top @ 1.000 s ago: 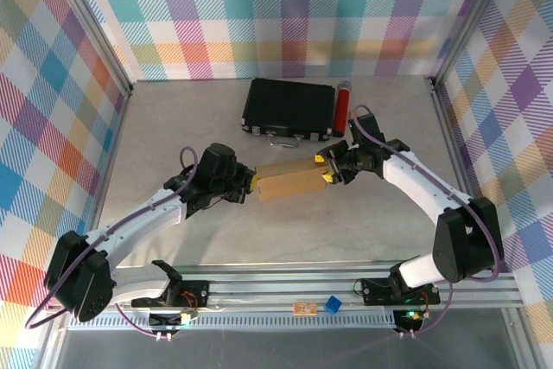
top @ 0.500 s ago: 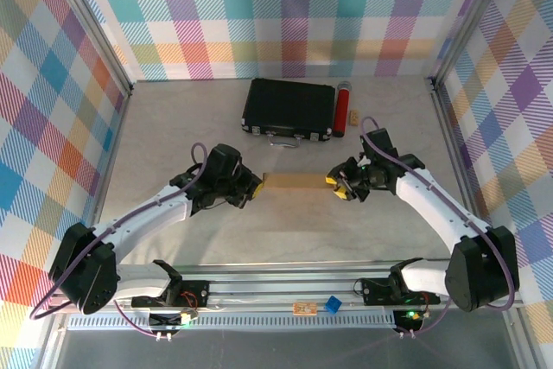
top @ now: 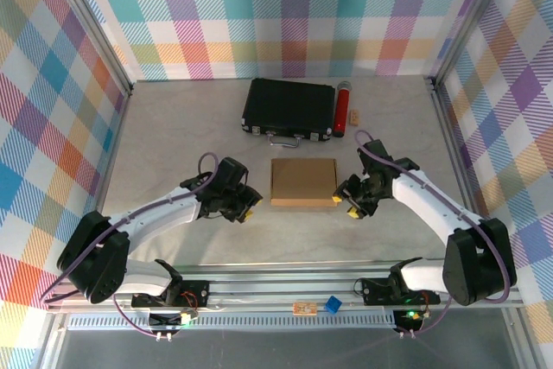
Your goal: Fold the paper box
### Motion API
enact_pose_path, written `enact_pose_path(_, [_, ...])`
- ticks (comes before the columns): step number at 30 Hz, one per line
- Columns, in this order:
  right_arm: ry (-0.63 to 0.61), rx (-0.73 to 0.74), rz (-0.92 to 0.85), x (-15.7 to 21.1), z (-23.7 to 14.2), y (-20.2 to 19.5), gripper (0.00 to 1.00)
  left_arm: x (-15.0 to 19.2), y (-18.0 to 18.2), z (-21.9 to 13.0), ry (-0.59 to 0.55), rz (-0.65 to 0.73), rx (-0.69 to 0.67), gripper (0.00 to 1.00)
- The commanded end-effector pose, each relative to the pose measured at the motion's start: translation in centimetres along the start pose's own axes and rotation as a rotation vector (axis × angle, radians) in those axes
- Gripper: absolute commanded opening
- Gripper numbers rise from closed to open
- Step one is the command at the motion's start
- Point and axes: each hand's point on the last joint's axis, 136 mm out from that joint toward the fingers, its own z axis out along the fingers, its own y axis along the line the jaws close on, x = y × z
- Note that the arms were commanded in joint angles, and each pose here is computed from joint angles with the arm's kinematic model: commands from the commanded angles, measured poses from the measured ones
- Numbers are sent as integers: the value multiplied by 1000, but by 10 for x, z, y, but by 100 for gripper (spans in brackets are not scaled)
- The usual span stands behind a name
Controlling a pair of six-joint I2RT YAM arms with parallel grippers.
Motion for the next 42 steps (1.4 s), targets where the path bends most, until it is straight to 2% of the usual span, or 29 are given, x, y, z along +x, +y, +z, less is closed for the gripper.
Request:
enact_pose_path(1, [-153, 55, -83, -31, -36, 3, 62, -34, -27, -40, -105, 87, 51, 51])
enact_pose_path(2, [-208, 77, -100, -40, -48, 4, 80, -45, -32, -52, -142, 109, 56, 56])
enact_pose_path(3, [-279, 89, -127, -50, -64, 8, 100, -58, -36, -68, -194, 143, 60, 71])
enact_pose_path(4, [-351, 105, -160, -59, -79, 9, 99, -71, -41, -85, -251, 181, 66, 97])
enact_pose_path(6, [-503, 112, -221, -74, -111, 14, 99, -90, -49, -116, -365, 266, 73, 100])
enact_pose_path(9, [-739, 159, -261, -92, -146, 1, 99, -116, -36, -155, -573, 355, -42, 100])
enact_pose_path(11, [-915, 236, -249, -107, -162, -19, 99, -140, -1, -185, -780, 293, -215, 100])
enact_pose_path(13, [-1016, 242, -431, -118, -155, -15, 99, -155, 40, -213, -967, 231, -405, 100])
enact_pose_path(14, [-1056, 236, -516, -121, -146, -13, 99, -160, 55, -222, -1032, 253, -502, 100])
enact_pose_path(15, [-1085, 233, -554, -123, -139, -14, 99, -165, 57, -220, -1052, 349, -559, 100])
enact_pose_path(16, [-1109, 235, -590, -125, -130, -17, 99, -169, 52, -206, -1025, 529, -599, 100])
enact_pose_path(17, [-1112, 234, -655, -126, -118, -16, 99, -171, 55, -192, -1002, 623, -623, 100])
enact_pose_path(19, [-1076, 253, -733, -128, -95, -17, 99, -177, 70, -173, -989, 658, -636, 100])
enact_pose_path(21, [-1056, 255, -788, -133, -74, -17, 99, -180, 76, -145, -970, 712, -544, 100])
enact_pose_path(24, [-1064, 206, -779, -146, -52, -15, 99, -185, 76, -120, -1005, 751, -429, 100])
enact_pose_path(27, [-992, 184, -804, -161, -29, -10, 99, -200, 80, -99, -994, 766, -419, 100])
enact_pose_path(28, [-1010, 151, -852, -165, -28, 2, 99, -206, 75, -92, -953, 788, -402, 100])
enact_pose_path(32, [-1063, 43, -922, -187, -29, 27, 99, -232, 48, -77, -970, 822, -277, 100])
enact_pose_path(35, [-1049, 11, -852, -207, -26, 18, 99, -254, 36, -73, -986, 811, -202, 100])
enact_pose_path(37, [-1058, -49, -812, -209, -28, 9, 99, -264, 36, -63, -985, 791, -154, 100])
enact_pose_path(39, [-1092, -96, -846, -200, -25, 7, 99, -258, 41, -50, -977, 833, -99, 100])
enact_pose_path(42, [-1123, -127, -882, -190, -26, 7, 99, -252, 45, -58, -1051, 826, -68, 100])
